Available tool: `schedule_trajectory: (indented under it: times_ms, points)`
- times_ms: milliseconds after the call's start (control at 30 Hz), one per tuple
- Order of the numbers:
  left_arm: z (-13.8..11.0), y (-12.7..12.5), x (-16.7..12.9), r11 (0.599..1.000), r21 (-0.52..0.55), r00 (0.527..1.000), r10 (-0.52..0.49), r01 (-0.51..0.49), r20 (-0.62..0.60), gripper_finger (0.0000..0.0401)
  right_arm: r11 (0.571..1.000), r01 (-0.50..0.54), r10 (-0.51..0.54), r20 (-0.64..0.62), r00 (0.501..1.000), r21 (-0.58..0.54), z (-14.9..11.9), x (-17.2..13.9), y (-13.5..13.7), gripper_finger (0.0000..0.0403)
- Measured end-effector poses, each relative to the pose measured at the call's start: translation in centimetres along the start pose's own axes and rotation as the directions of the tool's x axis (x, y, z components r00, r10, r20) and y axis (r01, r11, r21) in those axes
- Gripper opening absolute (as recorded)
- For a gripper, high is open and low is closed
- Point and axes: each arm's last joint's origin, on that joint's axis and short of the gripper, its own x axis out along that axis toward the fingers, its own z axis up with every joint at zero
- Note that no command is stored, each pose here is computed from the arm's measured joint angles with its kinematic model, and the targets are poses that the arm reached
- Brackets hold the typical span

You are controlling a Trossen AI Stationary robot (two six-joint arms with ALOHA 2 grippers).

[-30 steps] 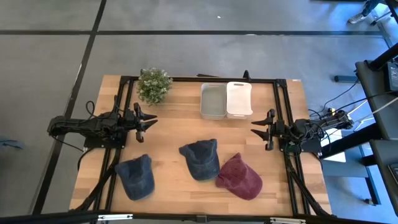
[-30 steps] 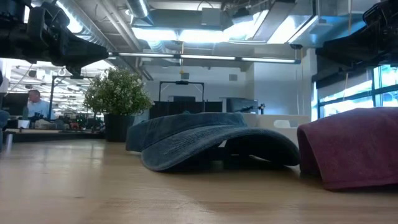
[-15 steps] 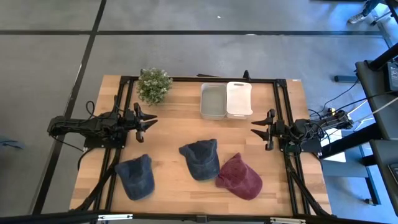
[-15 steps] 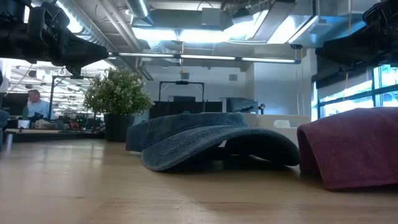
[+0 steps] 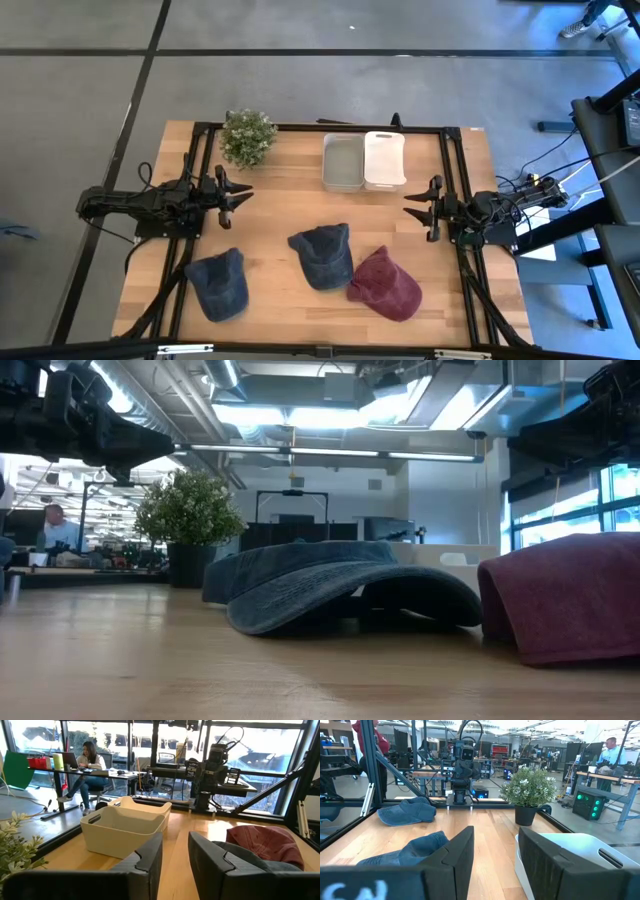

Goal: Pick & Place hat

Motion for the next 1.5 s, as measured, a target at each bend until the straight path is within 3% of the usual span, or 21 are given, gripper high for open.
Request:
schedule_trajectory:
  times_ms: [733, 933, 1167, 1367, 1500]
  points:
    - [0.01, 0.0, 0.0, 1.0, 0.0, 1.0, 0.0, 0.0, 0.0, 0.009, 1.0, 0.0, 0.0, 0.0, 1.0, 0.0, 0.0, 0.0, 0.0, 0.0156]
    - [0.01, 0.01, 0.0, 0.999, 0.045, 1.0, 0.003, -0.003, 0.001, 0.0093, 1.0, 0.0, 0.0, 0.0, 1.0, 0.0, 0.0, 0.0, 0.0, 0.0156]
    - [0.01, -0.06, 0.0, 0.999, 0.038, 1.0, -0.019, 0.019, 0.0, 0.0153, 1.0, 0.0, 0.0, 0.0, 1.0, 0.0, -0.01, 0.0, 0.0, 0.0156]
    - [0.0, -0.17, -0.01, 0.99, -0.131, 0.998, -0.056, 0.055, -0.003, 0.0202, 1.0, 0.0, 0.0, 0.0, 1.0, 0.0, 0.0, 0.0, 0.0, 0.0156]
    - [0.94, -0.16, 0.01, 0.989, -0.142, 0.995, -0.036, 0.049, 0.092, 0.0209, 1.0, 0.001, -0.001, 0.0, 1.0, 0.0, 0.0, 0.0, 0.0, 0.0156]
